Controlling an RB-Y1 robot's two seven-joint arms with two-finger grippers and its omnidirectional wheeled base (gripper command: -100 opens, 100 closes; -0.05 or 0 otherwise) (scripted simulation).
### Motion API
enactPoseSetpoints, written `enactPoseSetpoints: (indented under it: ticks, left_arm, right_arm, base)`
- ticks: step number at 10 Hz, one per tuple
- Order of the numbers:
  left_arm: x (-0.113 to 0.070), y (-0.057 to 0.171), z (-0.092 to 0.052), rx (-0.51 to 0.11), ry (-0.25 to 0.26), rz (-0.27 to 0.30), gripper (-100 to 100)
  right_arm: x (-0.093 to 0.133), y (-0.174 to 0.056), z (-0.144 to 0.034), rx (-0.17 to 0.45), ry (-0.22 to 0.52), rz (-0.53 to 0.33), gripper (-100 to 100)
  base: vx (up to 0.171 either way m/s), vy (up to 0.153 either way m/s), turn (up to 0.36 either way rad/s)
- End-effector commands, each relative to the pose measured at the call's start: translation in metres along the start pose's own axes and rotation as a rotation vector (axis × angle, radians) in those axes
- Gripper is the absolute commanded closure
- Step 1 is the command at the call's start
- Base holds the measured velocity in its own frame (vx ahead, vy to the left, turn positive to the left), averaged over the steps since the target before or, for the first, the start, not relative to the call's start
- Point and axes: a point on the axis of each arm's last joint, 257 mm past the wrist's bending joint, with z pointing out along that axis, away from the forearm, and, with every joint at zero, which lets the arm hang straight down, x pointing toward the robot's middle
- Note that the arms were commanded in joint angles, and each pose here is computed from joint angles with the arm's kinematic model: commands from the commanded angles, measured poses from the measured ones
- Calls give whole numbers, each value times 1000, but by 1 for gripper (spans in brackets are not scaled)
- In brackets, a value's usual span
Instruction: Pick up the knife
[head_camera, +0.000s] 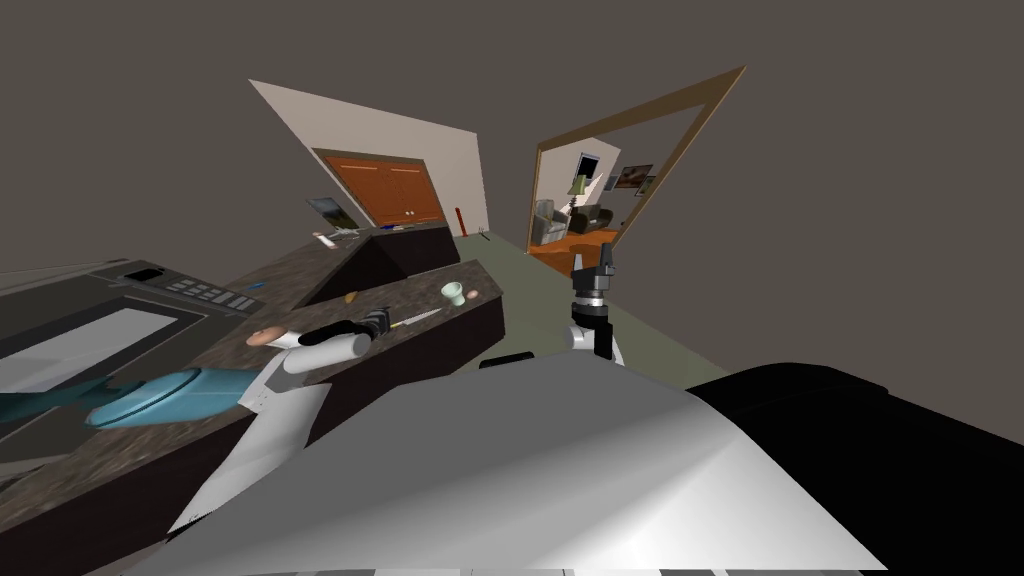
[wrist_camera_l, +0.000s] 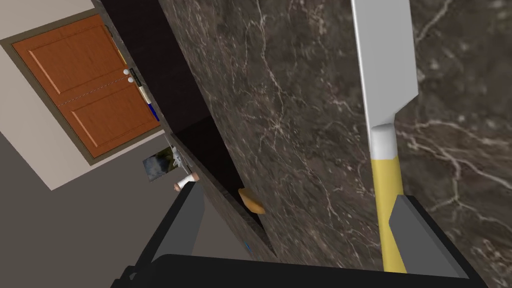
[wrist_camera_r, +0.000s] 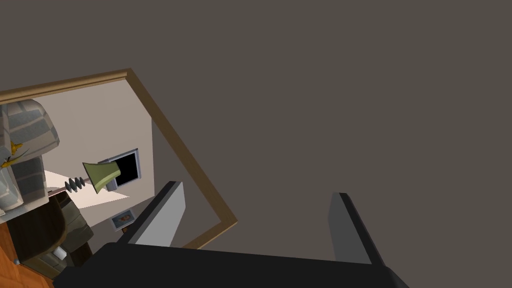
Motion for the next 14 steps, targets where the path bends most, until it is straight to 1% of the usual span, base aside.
enactPoseSetpoints:
  ticks: [1,2,3,4,5,6,7,8,9,10,11,12,14]
  left_arm:
    - [-12,15,3,-60,-8,-4,-100]
    - [-29,15,5,-89,-27,-8,-100]
    - [-30,28,5,-129,-26,-13,-100]
    - [-30,30,5,-137,-26,-13,-100]
    - [-48,37,6,-182,-44,-25,-100]
    - [-47,44,5,-209,-41,-26,-100]
    - [-62,46,5,-241,-56,-38,-100]
    - [-62,56,3,-275,-53,-41,-100]
    - [-61,59,2,-287,-52,-42,-100]
    - [-76,67,1,-334,-63,-59,-100]
    - [-74,73,-1,-359,-59,-60,-100]
    - [-88,78,-3,-393,-69,-78,-100]
    - [-85,86,-6,-429,-62,-81,-100]
  right_arm:
    - [0,0,0,0,0,0,0]
    - [0,0,0,0,0,0,0]
    - [0,0,0,0,0,0,0]
    - [0,0,0,0,0,0,0]
    - [0,0,0,0,0,0,0]
    - [0,0,0,0,0,0,0]
    - [0,0,0,0,0,0,0]
    - [0,0,0,0,0,0,0]
    - [0,0,0,0,0,0,0]
    - [0,0,0,0,0,0,0]
    - [0,0,0,0,0,0,0]
    - [0,0,0,0,0,0,0]
    - [0,0,0,0,0,0,0]
  base:
    - [57,-59,-1]
    - [62,-61,-10]
    - [53,-66,-7]
    - [21,-39,7]
    - [39,-53,-14]
    - [44,-52,-5]
    - [62,-67,-11]
    - [72,-55,-1]
    - [39,-24,2]
    - [66,-40,-13]
    - [60,-40,-3]
    - [64,-52,-12]
    - [45,-32,0]
